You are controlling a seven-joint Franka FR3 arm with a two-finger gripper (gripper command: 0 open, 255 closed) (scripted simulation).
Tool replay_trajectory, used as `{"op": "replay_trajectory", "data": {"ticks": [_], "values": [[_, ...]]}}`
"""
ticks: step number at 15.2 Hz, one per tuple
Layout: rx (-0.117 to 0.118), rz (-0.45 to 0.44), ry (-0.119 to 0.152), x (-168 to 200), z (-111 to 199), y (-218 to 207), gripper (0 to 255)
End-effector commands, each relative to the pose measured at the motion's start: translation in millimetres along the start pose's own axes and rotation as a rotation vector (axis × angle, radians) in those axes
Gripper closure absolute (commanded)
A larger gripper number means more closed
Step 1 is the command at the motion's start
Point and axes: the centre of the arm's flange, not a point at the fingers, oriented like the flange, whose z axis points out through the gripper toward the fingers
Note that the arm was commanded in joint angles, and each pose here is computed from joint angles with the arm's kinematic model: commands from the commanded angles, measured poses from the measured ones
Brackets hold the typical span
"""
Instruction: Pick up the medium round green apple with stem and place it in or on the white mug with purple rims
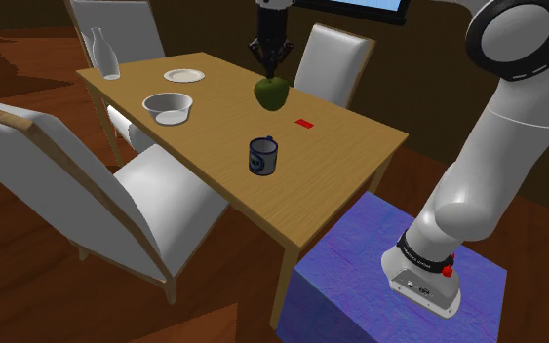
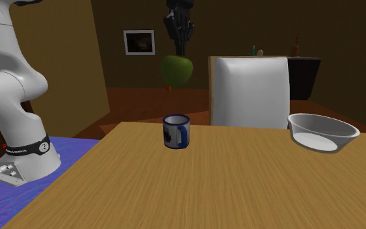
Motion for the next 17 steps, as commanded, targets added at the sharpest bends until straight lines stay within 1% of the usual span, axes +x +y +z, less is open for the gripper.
{"op": "replay_trajectory", "data": {"ticks": [1, 17], "values": [[0.0, 0.001, 0.0, -1, 9, -1, 255], [0.0, 0.001, 0.0, -4, 93, -4, 255]]}}
